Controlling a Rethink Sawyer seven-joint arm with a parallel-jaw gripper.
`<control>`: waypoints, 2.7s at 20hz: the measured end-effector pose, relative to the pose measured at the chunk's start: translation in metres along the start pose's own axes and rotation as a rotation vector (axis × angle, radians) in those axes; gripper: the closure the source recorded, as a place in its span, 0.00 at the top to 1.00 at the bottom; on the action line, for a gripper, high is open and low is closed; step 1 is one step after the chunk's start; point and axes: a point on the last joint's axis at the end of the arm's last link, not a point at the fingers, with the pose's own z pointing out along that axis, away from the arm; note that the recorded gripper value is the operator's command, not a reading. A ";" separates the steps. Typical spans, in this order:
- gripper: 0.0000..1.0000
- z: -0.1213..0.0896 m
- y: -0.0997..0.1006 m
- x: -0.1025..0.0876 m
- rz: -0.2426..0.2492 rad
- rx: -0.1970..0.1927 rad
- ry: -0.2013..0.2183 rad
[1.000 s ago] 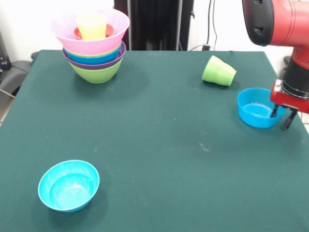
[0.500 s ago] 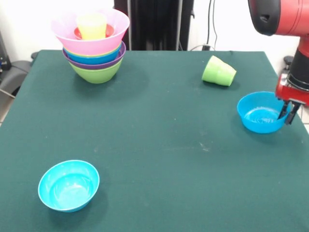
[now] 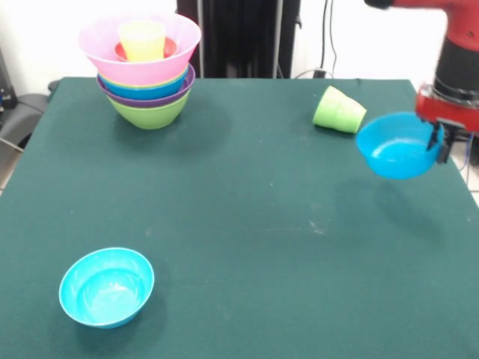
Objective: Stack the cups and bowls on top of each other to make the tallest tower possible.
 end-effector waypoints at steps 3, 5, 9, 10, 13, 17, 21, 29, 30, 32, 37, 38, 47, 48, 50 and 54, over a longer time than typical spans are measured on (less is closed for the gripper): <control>0.00 -0.025 -0.028 -0.018 0.069 -0.023 0.025; 0.00 -0.036 -0.046 -0.028 0.104 -0.034 0.034; 0.00 -0.054 -0.098 -0.049 0.171 -0.050 0.045; 0.00 -0.057 -0.112 -0.052 0.182 -0.052 0.046; 0.00 -0.063 -0.143 -0.055 0.196 -0.052 0.054; 0.00 -0.072 -0.180 -0.048 0.199 -0.056 0.087; 0.00 -0.082 -0.202 -0.034 0.190 -0.065 0.122; 0.00 -0.106 -0.204 -0.010 0.127 -0.090 0.130; 0.00 -0.111 -0.201 -0.007 0.116 -0.094 0.128; 0.00 -0.120 -0.197 -0.003 0.099 -0.103 0.128; 0.00 -0.146 -0.192 0.000 0.069 -0.118 0.130; 0.00 -0.151 -0.192 0.000 0.066 -0.120 0.131; 0.00 -0.177 -0.204 -0.010 0.067 -0.138 0.125; 0.00 -0.178 -0.205 -0.011 0.067 -0.141 0.124; 0.00 -0.181 -0.208 -0.014 0.067 -0.148 0.122; 0.00 -0.188 -0.212 -0.022 0.071 -0.160 0.118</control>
